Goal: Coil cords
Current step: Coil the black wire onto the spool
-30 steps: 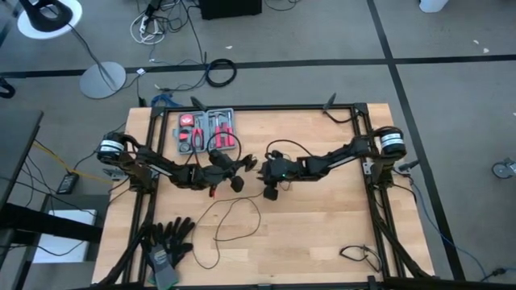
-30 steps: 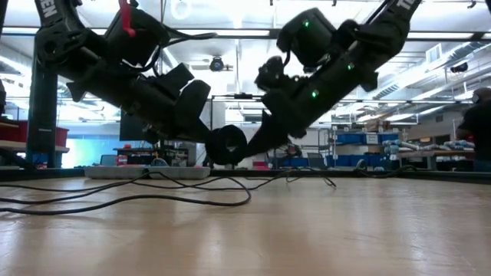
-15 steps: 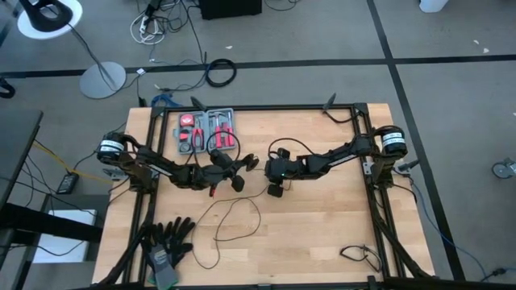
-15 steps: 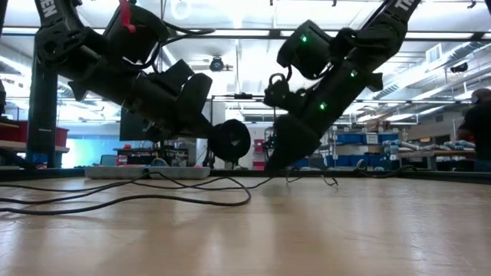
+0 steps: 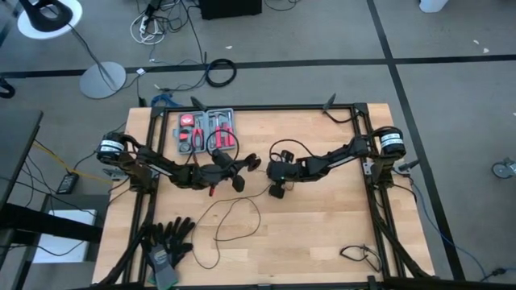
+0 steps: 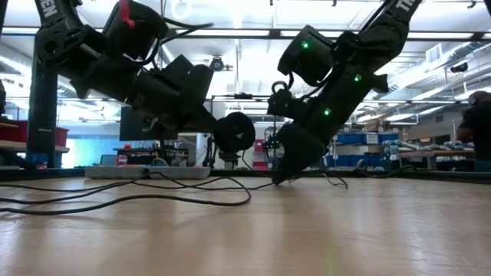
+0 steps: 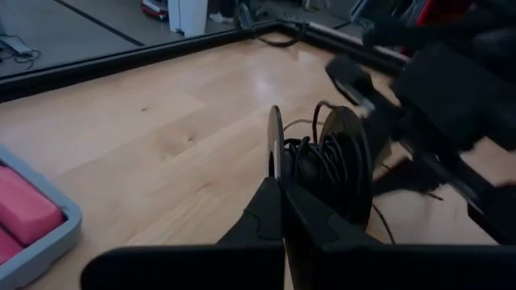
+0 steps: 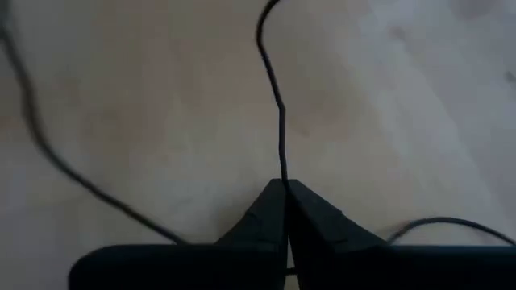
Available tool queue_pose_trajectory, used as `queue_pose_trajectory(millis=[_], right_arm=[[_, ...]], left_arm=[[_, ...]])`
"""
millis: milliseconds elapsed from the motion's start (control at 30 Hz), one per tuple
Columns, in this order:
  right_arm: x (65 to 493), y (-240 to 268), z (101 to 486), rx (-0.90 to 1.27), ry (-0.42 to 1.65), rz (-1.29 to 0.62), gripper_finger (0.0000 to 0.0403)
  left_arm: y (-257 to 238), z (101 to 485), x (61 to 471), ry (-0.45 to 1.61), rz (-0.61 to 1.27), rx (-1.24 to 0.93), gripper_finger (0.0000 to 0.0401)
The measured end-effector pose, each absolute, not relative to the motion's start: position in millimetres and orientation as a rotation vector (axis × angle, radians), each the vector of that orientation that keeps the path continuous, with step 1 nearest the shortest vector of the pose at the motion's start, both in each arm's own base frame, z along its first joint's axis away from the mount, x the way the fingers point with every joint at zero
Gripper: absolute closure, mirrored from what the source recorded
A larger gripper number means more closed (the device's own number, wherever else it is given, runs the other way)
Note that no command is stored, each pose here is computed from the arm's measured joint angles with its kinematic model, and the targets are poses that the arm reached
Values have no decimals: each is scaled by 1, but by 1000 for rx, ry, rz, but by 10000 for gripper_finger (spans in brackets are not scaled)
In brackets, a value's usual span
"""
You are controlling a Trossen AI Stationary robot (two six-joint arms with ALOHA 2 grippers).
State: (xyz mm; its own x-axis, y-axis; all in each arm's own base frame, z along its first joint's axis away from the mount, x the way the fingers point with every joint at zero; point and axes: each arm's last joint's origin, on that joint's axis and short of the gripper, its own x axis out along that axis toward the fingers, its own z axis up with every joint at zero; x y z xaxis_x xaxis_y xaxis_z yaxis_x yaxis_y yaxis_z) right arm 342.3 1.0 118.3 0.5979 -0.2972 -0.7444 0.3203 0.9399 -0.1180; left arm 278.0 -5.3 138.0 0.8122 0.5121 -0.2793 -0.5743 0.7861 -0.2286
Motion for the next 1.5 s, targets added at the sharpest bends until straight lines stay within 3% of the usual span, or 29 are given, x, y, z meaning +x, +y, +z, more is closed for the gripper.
queue_pose_trajectory(millis=[300, 500, 700, 900, 1067, 1500], right_arm=[[357, 14, 132, 83, 660, -249, 401], [368, 15, 149, 37, 464, -209, 402], [366, 13, 167, -24, 399, -247, 402], [355, 6, 170, -73, 498, -409, 403], [346, 0, 154, 11, 652, -459, 398], [339, 6, 145, 51, 764, -406, 320]], left_arm=[[-6, 146, 281, 133, 573, -320, 401], [-6, 140, 283, 244, 585, -283, 401], [-7, 135, 283, 335, 560, -271, 401], [-8, 133, 283, 364, 517, -298, 401], [-9, 136, 285, 327, 486, -321, 401], [-1, 154, 274, 261, 482, -364, 401]])
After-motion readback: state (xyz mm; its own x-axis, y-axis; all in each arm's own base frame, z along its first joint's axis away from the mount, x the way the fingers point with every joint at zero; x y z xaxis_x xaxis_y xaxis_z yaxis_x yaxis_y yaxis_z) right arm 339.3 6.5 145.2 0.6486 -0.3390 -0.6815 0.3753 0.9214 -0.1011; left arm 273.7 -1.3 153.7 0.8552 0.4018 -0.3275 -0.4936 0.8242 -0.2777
